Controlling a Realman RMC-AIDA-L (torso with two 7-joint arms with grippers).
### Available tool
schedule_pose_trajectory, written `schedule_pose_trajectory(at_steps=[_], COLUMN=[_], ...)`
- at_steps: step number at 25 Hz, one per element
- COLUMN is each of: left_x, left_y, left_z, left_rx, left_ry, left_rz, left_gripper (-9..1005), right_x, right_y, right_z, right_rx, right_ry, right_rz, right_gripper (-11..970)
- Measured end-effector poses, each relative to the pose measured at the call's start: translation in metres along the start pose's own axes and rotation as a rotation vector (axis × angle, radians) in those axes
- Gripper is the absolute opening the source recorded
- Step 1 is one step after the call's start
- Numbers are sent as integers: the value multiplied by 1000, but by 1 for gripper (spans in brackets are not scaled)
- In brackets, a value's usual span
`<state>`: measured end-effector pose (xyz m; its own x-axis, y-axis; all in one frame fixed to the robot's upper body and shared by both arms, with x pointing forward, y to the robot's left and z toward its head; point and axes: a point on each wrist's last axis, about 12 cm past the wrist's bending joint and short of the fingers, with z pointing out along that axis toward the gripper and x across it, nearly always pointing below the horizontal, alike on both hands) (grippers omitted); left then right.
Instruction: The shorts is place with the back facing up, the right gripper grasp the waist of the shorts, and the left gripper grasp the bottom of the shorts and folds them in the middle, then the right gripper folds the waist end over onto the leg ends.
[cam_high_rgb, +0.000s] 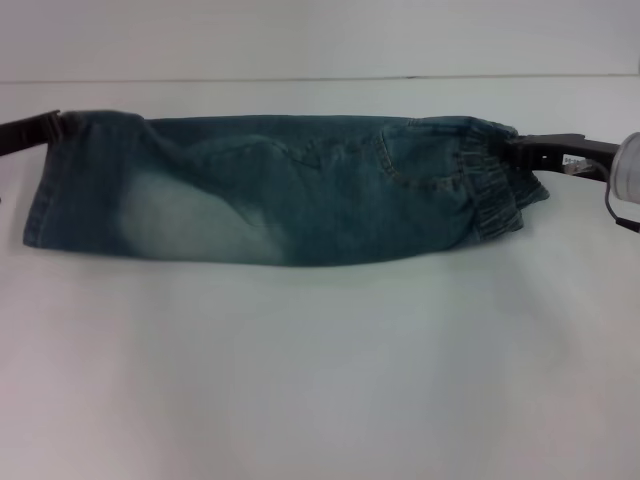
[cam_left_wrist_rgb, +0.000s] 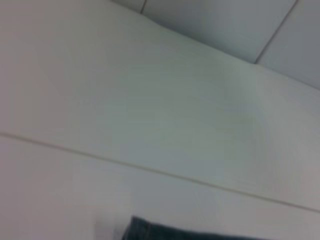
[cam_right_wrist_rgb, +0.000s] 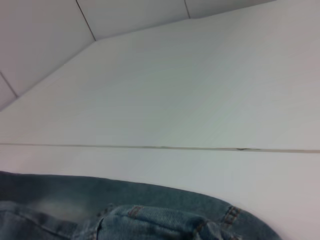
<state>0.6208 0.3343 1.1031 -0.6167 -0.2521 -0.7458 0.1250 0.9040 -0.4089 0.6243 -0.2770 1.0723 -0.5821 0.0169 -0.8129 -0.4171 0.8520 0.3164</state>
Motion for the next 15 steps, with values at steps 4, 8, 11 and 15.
schedule_pose_trajectory(at_steps=[4,8,11,15], left_x=[-4,-5,-6,-6], left_y=[1,1,0,-2], left_z=[3,7,11,15], left_rx=[-34,-70,-90,-108], left_ry=[-50,-60,-63,-67], left_rz=[20,41,58,67], left_gripper=[5,6,6,6], right_x=[-1,-3,-4,-5], right_y=[1,0,-1,-2], right_z=[5,6,6,6], right_rx=[25,42,49,61], right_ry=[-5,-36,-52,-66], right_rz=[-9,-5,-4,-9], right_gripper=[120,128,133,140])
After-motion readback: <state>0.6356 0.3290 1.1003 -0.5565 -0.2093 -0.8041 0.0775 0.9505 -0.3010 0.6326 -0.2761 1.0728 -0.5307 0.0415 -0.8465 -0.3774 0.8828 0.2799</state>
